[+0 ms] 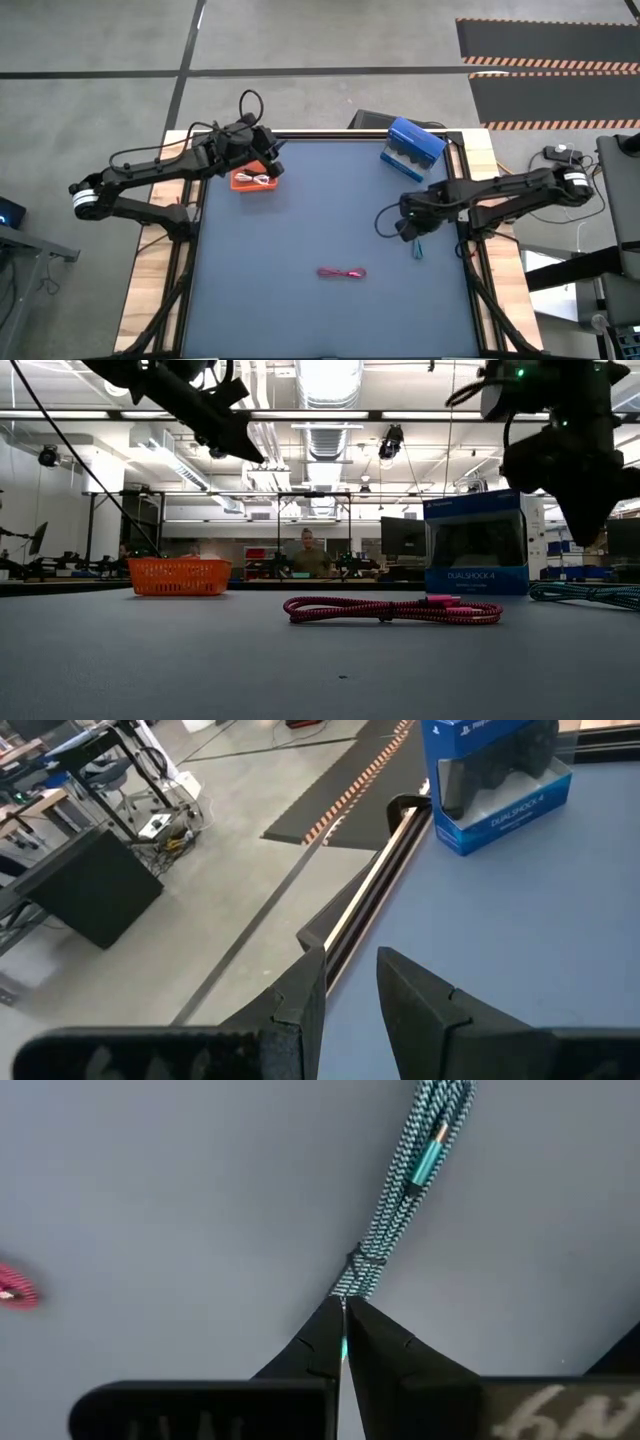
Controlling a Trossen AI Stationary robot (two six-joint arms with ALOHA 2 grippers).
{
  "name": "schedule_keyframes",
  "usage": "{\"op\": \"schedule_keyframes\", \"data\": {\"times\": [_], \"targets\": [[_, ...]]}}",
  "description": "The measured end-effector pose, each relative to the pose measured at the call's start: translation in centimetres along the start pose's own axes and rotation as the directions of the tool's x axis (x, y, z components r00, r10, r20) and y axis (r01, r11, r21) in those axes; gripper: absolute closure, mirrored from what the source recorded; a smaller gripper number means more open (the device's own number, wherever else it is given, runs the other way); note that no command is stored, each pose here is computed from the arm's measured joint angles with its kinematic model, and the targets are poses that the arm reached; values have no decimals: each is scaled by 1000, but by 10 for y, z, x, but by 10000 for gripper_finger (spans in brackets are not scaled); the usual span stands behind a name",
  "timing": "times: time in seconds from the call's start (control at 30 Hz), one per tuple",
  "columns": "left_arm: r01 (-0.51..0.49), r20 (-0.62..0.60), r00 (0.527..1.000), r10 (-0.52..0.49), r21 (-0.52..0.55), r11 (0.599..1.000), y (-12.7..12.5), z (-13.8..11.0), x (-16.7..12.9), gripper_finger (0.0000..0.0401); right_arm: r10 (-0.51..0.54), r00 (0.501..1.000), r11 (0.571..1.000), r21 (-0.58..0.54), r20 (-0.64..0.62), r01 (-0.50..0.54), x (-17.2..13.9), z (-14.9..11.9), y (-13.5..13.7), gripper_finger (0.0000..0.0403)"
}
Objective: Pick and place USB-C Cables
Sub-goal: Put the black blue charger cable into the orange basket
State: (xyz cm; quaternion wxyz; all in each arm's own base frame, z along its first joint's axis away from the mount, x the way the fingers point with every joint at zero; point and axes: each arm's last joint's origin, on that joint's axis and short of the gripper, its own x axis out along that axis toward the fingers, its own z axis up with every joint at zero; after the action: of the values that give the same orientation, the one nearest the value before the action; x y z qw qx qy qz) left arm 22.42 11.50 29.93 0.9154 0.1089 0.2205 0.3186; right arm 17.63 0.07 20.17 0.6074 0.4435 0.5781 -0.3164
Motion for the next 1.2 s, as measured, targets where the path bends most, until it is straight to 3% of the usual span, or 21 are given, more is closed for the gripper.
{"op": "schedule_keyframes", "data": {"times": [0.17, 0.5, 0.7, 0.93, 1.2], "targets": [[0, 0, 1000, 0, 0, 1000, 0, 0, 0, 324, -74, 997, 997, -10, -36, 73, 14, 4, 3, 373], [-1, 1, 1000, 1, 0, 1000, 0, 0, 0, 324, -194, 981, 980, -51, 0, 194, 34, 11, 8, 244], [-1, 1, 1000, 1, -17, 1000, 0, 0, 0, 324, -221, 974, 972, -67, 48, 224, 48, 17, 12, 207], [-1, 9, 1000, 2, -36, 999, 0, 1, -1, 324, -267, 963, 958, -105, 28, 269, 66, 22, 16, 225], [15, 24, 1000, -14, -53, 998, -3, 3, -3, 324, -250, 968, 962, -108, 32, 252, 73, 24, 20, 320]]}}
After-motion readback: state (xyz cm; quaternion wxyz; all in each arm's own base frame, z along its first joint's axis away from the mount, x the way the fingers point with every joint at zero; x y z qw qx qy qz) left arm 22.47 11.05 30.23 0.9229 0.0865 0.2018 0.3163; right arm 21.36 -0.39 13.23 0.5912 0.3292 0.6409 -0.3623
